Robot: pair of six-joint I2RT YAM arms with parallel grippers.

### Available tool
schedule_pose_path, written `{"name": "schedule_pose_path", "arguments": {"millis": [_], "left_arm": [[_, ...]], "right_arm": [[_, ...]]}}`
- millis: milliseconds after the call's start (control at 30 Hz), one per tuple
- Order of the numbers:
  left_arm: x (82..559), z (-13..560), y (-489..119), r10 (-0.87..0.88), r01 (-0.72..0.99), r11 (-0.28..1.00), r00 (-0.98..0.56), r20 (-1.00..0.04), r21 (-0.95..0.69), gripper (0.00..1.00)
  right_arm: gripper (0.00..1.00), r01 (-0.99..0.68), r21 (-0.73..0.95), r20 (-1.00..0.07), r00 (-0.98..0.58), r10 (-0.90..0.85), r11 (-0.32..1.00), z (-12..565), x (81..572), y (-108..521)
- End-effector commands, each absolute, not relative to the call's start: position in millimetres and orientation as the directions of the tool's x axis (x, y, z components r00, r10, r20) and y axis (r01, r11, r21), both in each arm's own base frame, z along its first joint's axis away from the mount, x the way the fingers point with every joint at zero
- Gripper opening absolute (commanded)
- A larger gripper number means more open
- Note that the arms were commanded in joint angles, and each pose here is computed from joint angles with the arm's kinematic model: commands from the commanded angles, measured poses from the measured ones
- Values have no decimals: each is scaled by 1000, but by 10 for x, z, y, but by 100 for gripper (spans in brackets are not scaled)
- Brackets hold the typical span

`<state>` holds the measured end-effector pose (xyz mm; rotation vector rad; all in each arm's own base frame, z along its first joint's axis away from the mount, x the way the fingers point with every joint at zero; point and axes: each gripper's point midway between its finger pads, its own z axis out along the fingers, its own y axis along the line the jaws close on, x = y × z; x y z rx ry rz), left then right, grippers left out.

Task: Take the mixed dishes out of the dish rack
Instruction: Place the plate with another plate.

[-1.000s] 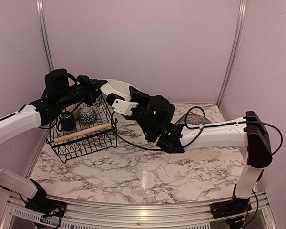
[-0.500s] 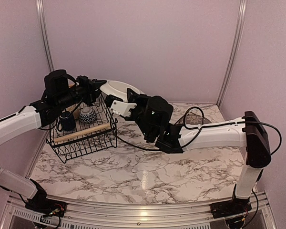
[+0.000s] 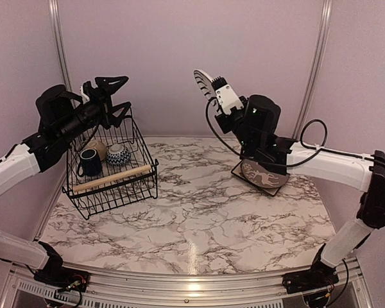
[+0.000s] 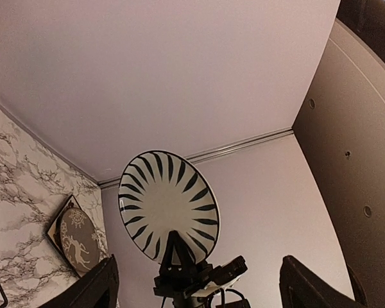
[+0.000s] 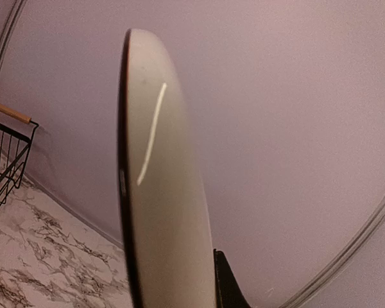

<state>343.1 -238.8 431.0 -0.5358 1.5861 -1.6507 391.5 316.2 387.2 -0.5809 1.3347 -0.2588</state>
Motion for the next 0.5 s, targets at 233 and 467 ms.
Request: {"name": "schedule_pose_path", "arguments": {"millis": [233, 467], "left_arm": [[3302, 4451, -1952, -795, 296, 330, -425, -433, -896, 99], [3286, 4421, -1852, -792, 283, 388, -383, -475, -877, 99]], "right_arm": [[0, -457, 413, -909, -151, 389, 788, 3706, 4318, 1571], [0, -428, 759, -647, -401, 649, 491, 3043, 4266, 991]]}}
